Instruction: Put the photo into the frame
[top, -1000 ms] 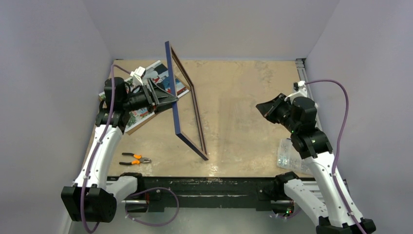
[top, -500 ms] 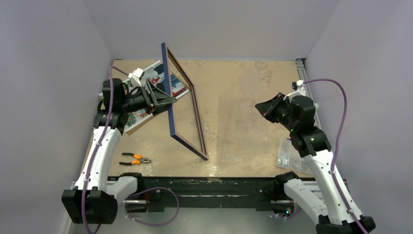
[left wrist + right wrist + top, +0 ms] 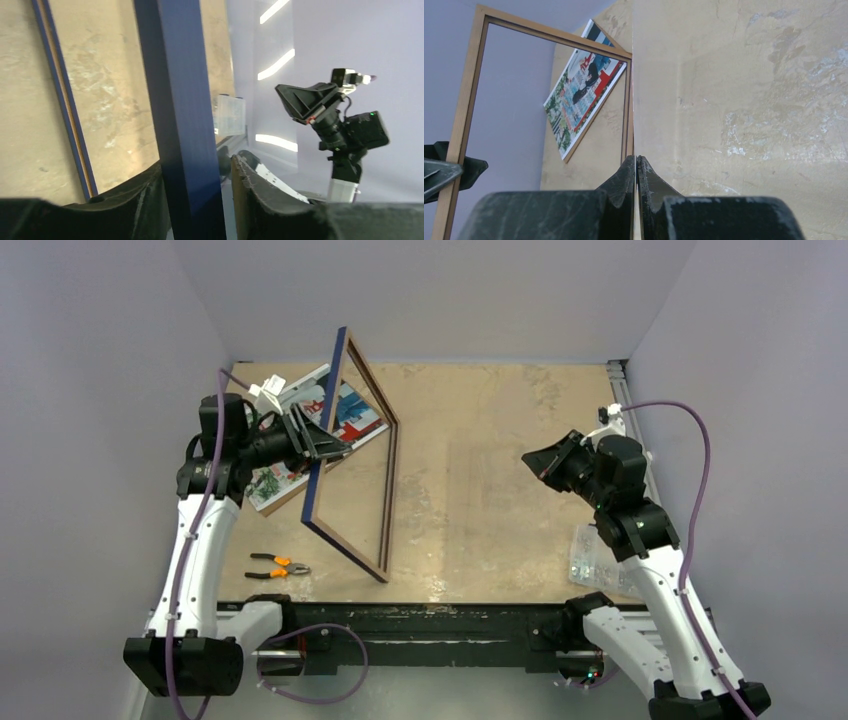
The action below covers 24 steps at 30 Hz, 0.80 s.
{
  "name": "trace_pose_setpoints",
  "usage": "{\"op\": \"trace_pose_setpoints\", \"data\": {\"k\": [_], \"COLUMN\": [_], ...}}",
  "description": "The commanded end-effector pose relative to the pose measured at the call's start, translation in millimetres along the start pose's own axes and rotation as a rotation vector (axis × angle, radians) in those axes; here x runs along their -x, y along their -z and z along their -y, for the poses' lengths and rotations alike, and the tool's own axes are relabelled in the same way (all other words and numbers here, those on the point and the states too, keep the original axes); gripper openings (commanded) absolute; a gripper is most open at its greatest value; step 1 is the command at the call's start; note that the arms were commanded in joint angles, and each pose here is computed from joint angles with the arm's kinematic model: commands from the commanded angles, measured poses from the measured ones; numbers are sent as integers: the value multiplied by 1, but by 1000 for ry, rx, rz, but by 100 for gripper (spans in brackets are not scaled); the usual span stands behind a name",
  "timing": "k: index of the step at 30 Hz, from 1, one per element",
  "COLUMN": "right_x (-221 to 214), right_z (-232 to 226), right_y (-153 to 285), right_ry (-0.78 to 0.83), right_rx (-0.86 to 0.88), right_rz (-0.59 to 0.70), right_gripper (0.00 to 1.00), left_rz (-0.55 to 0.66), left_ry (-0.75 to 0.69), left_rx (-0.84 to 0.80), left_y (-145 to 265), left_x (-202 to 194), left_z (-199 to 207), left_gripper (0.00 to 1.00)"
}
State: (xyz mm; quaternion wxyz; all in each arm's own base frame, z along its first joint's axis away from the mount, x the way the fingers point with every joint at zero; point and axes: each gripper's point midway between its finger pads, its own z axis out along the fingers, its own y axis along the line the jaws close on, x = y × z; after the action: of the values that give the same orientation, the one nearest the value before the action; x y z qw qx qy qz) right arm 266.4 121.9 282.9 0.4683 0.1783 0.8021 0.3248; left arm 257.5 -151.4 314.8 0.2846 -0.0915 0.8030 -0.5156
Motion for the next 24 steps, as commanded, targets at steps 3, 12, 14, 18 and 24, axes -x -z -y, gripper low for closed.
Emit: {"op": "trace_pose_setpoints", "data": {"k": [3,12,14,18,24], "right_x": [16,30,33,41,60], "right_z": [-26,-45,-48,-57,-79], "right_y": [6,18,21,29,49], "right_ry": [1,28,31,37,49], "right_rx": [85,113,120,138,181], "right_rz": [35,46,53,70,114], "right_gripper": [0,0,0,0,0], "left_rz": [18,-3,-18,-60,-134], "left_ry": [-100,-26,-22,-17,23], "left_rx": [248,277,253,242,273], "left_y": [11,-5,-11,-23,-43], "left_x": [0,-6,-6,-6,-10], "left_z": [-46,-89,-92,-106,-143], "left_gripper": [27,4,3,2,2]}}
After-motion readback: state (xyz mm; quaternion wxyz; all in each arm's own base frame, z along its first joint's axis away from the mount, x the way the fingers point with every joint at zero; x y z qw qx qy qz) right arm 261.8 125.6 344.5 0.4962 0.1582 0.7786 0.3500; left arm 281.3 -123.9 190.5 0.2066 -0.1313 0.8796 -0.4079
